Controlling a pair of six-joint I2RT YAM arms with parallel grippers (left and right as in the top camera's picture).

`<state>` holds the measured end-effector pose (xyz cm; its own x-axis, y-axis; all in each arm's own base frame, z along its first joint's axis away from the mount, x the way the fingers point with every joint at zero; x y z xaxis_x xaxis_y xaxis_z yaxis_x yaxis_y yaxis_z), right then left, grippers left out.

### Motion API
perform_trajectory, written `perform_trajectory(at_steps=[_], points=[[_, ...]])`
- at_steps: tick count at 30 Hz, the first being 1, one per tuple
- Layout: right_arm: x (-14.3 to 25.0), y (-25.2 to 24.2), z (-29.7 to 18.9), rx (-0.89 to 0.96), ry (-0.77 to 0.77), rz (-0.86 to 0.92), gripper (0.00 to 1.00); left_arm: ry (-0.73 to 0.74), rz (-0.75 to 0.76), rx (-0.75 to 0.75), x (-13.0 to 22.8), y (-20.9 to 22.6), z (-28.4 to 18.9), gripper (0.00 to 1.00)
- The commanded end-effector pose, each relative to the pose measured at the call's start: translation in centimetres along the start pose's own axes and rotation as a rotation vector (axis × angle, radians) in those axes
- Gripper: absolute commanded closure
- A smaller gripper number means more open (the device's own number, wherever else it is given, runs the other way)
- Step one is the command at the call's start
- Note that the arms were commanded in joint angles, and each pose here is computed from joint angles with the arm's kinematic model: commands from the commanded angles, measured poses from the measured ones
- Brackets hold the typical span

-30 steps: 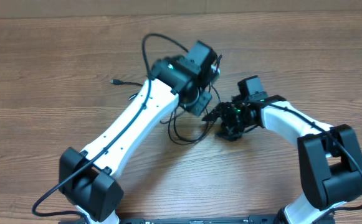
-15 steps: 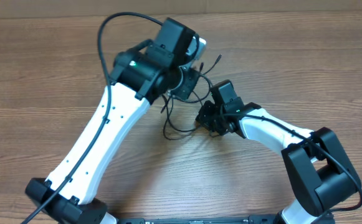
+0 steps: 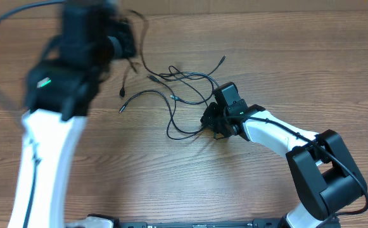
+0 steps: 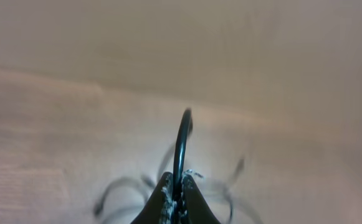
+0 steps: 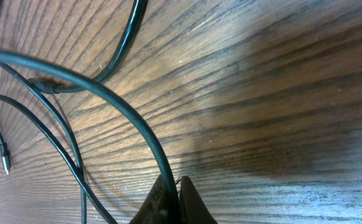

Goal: Untangle cables
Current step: 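Pull the left gripper far left, dragging one black cable off the table center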

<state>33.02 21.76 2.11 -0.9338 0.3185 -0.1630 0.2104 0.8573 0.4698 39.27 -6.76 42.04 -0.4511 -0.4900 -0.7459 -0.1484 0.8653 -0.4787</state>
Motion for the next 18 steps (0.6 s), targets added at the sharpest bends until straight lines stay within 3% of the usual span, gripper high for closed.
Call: perform_trajectory(at_steps=[1, 8, 13, 18], points=[[-0.2, -0.3, 0.1, 0.016, -0.016, -0.001, 0.96, -0.205, -0.141, 0.047, -5.0, 0.6, -6.2, 0.96], [-0.2, -0.4, 0.1, 0.019, -0.02, 0.0, 0.96, -0.571, -0.199, 0.092, -10.8, 1.7, -17.1, 0.96], [-0.3, -0.5, 0.1, 0.025, -0.027, -0.001, 0.96, -0.802, -0.262, 0.081, -12.7, 2.8, -24.4, 0.96], [-0.4, -0.4, 0.1, 0.022, -0.028, -0.001, 0.96, -0.848, -0.286, 0.012, -12.3, 4.4, -26.2, 0.96]])
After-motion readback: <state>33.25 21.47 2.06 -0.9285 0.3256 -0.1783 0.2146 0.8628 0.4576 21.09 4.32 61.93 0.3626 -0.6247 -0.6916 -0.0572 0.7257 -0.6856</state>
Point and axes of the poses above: each gripper's point midway between its finger pads, its own z axis out along the fingers, its own y axis along the line the jaws close on, x = y × z, the point moved 1 cm from there along -z, back along the fingers, and after that the axes turned 13 degrees about -z, right-handed, at the moved point
